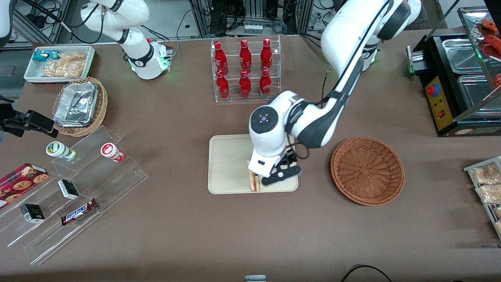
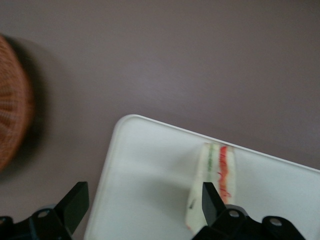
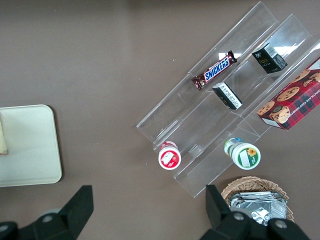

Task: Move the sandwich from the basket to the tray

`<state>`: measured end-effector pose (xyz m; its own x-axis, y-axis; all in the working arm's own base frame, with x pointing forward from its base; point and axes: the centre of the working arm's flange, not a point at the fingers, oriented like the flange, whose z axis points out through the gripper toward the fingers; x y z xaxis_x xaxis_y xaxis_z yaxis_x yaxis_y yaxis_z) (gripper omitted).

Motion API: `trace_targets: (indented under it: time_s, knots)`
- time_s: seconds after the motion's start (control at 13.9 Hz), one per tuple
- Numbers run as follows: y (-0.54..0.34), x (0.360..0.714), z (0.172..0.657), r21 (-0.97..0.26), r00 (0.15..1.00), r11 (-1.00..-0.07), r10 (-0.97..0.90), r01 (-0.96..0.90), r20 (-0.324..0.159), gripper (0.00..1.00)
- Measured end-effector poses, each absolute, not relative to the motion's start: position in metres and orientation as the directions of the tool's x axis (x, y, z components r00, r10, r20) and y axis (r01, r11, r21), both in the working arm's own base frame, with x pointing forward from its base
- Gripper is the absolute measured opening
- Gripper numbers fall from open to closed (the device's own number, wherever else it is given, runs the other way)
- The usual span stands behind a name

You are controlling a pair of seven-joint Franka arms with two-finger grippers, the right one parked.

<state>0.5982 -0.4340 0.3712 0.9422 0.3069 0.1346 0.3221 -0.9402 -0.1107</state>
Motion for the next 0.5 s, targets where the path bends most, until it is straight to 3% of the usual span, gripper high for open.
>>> trace_targets:
  time_s: [0.22, 0.5]
  knots:
    - [-0.348, 0.61, 0.42, -0.156, 0.966, -0.956, 0.235, 0.25, 0.105, 1.0]
    - [-0.229, 0.611, 0.466, -0.189, 0.99, -0.974, 0.135, 0.123, -0.05, 1.0]
